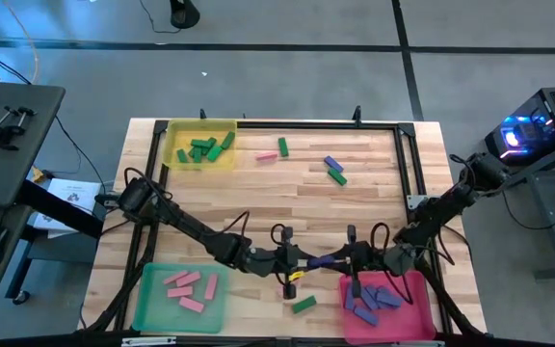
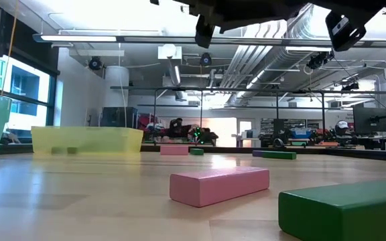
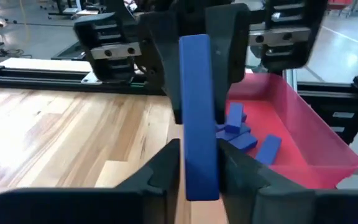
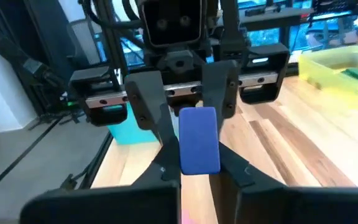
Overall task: Sort blocks
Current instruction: Put the violet block into the pink bin
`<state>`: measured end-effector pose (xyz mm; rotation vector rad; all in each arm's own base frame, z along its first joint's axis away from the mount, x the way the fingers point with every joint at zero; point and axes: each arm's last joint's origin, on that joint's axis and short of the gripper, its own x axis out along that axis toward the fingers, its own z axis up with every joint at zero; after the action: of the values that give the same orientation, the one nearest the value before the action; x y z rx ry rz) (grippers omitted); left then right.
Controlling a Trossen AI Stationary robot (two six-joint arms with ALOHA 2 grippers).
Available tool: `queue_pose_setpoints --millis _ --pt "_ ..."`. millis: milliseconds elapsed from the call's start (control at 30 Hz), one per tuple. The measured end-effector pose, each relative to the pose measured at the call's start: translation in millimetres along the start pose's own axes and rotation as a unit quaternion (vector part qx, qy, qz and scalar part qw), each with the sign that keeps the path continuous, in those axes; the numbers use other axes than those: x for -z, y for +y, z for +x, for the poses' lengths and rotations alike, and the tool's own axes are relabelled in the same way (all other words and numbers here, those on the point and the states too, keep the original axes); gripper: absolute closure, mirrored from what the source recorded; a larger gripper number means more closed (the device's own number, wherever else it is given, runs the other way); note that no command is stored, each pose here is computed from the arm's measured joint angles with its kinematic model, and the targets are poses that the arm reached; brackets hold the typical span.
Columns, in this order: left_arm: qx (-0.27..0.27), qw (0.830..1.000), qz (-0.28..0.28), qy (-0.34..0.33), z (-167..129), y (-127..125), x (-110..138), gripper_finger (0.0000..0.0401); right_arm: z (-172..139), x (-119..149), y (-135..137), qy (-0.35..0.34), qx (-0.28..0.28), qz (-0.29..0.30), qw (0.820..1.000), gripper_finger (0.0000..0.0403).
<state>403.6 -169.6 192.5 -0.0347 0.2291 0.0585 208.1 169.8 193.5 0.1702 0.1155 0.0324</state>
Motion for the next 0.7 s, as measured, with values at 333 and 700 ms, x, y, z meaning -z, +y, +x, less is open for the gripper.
queue_pose_setpoints --millis 333,700 --pt "0.001 1.000 0.005 0.019 2 4 5 0.0235 -44 -39 61 0.058 0.022 -0.014 0.998 0.0377" --pt "0.004 1.000 0.008 0.026 2 5 5 0.0229 -66 -22 107 0.406 0.015 0.139 0.903 0.0377"
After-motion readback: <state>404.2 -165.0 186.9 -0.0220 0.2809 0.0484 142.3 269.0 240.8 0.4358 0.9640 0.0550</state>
